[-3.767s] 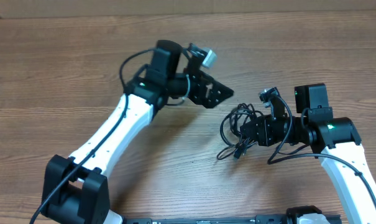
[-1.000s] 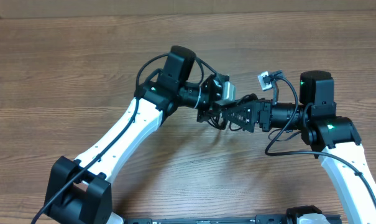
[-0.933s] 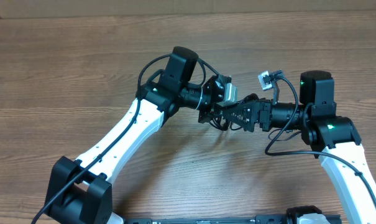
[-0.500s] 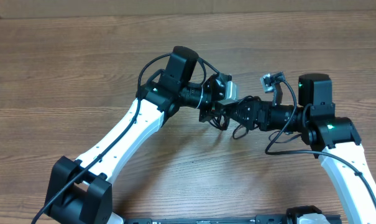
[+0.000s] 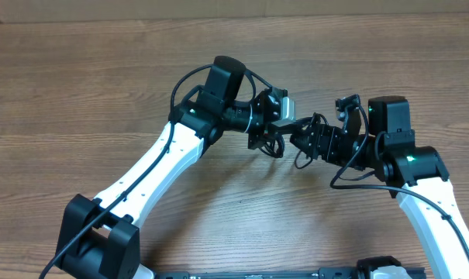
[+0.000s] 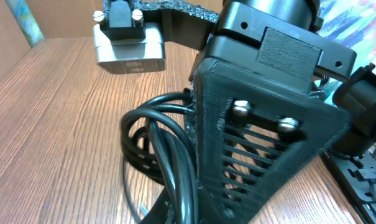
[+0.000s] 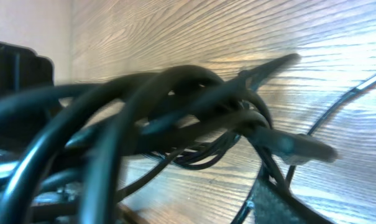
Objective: Untangle cables
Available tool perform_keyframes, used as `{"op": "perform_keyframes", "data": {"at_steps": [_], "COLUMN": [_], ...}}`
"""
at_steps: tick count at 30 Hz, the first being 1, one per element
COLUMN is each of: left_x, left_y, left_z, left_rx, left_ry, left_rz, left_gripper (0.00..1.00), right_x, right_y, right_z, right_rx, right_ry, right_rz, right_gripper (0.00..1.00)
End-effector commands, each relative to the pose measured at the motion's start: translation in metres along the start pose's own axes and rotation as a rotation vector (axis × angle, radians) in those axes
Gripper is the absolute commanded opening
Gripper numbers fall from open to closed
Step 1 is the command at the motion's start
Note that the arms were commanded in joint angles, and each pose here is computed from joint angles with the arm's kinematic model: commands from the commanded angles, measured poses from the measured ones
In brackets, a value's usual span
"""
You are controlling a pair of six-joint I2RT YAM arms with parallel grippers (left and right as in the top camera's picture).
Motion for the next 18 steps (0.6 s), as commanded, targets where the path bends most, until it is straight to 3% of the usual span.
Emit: {"op": "perform_keyframes", "data": {"at_steps": [1,5,11,15,18], "left_x": [-0.005,-0.006,-0.007,-0.011,-0.024], "left_y": [-0.018,-0.016,-0.016,-0.017,-0.023], "left_z": [0.018,0.017,0.017,0.017,0.024], "left_rx": [0.016,-0.038,-0.125,-0.138,-0.126], "left_ry": [-0.055,-0.052,-0.049,-0.060,-0.120], "left_rz": [-0.088,-0.084,-0.086,-0.111,-0.205], "left_gripper": [0.04,0.04,0.04,0.04,0.04], "right_x": [-0.004,-0.005,-0.007,-0.007,-0.009], "right_y": [-0.019,-0.021,-0.027,-0.028,-0.036], "right_z": [0.013,0.018,0.021,0.021,0.020], "right_rx": [0.021,0.007,0.006,0.006,0.016], "right_ry": [-0.072,-0.101,-0.118,-0.119,-0.122], "right_rz": [-0.142,-0.163,-0.208,-0.216,-0.275], "right_gripper": [0.57,0.42,0.37,0.04,0.04]}}
Point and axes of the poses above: each gripper's point midway between its finger pads, its own x axis out along the fingers, its own y axis along the line the jaws close on, z = x × y, the point moved 4 cm from there along -x, back along the fingers, and after that the axes turned 11 degrees about -x, right-handed, at the moved point
